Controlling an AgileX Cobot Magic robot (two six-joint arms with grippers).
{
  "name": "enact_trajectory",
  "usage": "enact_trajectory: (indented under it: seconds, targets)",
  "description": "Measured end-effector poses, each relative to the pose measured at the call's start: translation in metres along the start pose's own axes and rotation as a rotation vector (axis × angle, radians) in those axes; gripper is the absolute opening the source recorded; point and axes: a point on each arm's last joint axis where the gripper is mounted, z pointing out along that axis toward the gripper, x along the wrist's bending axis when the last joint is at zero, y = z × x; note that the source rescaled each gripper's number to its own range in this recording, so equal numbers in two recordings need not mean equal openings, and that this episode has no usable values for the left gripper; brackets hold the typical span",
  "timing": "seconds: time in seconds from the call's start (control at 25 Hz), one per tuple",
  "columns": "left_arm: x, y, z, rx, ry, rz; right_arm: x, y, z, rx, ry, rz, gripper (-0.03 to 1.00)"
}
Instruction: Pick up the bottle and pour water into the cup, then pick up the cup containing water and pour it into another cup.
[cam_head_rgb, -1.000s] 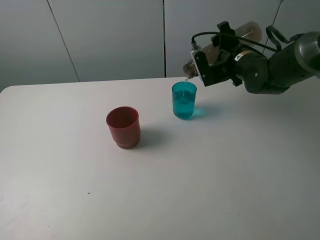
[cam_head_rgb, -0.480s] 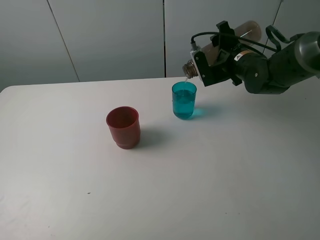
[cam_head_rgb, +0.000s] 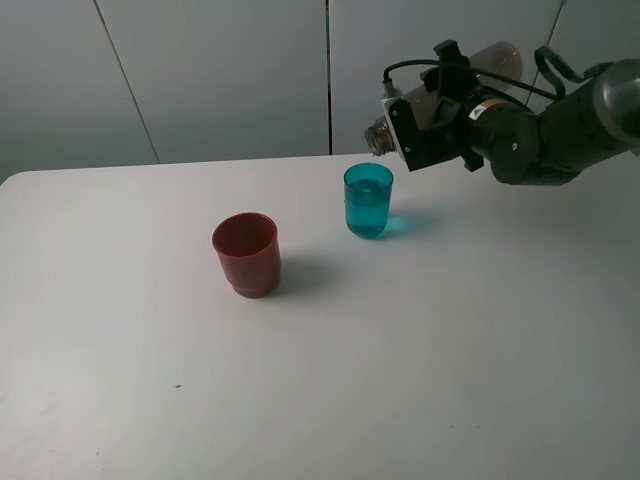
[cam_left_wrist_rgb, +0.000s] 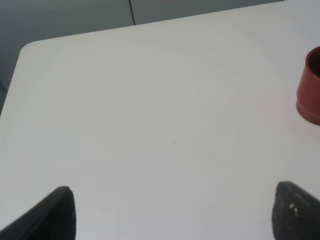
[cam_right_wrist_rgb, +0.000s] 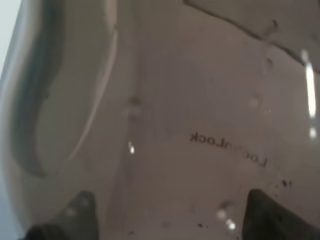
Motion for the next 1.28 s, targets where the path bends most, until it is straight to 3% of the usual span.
enact_trajectory:
  seconds: [0.16,0.32,0.44,0.6,0.68,0.84,1.12,1.28]
  targets:
    - [0.0,0.0,0.0,0.0,0.0,0.0,-0.009,-0.002,-0.006,-0.023,0.039,0.165,0.0]
    - [0.0,0.0,0.0,0.0,0.0,0.0,-0.016,-0.002,-0.015,-0.055,0.123,0.413,0.0]
    - [0.0,0.0,0.0,0.0,0.0,0.0,-0.019,-0.001,-0.021,-0.071,0.185,0.641,0.0]
    - [0.0,0.0,0.0,0.0,0.0,0.0,-0.019,-0.008,-0.024,-0.036,0.256,1.053,0.0]
    - [0.0,0.0,0.0,0.0,0.0,0.0,-0.017,-0.015,-0.024,0.003,0.264,1.268,0.0]
    - [0.0,0.0,0.0,0.0,0.0,0.0,-0.006,-0.024,-0.027,0.061,0.251,1.545,0.0]
    - [0.0,0.0,0.0,0.0,0.0,0.0,0.024,-0.028,-0.051,0.055,0.09,1.711,0.0]
    - [0.0,0.0,0.0,0.0,0.0,0.0,0.038,-0.029,-0.051,0.114,0.06,1.776,0.0]
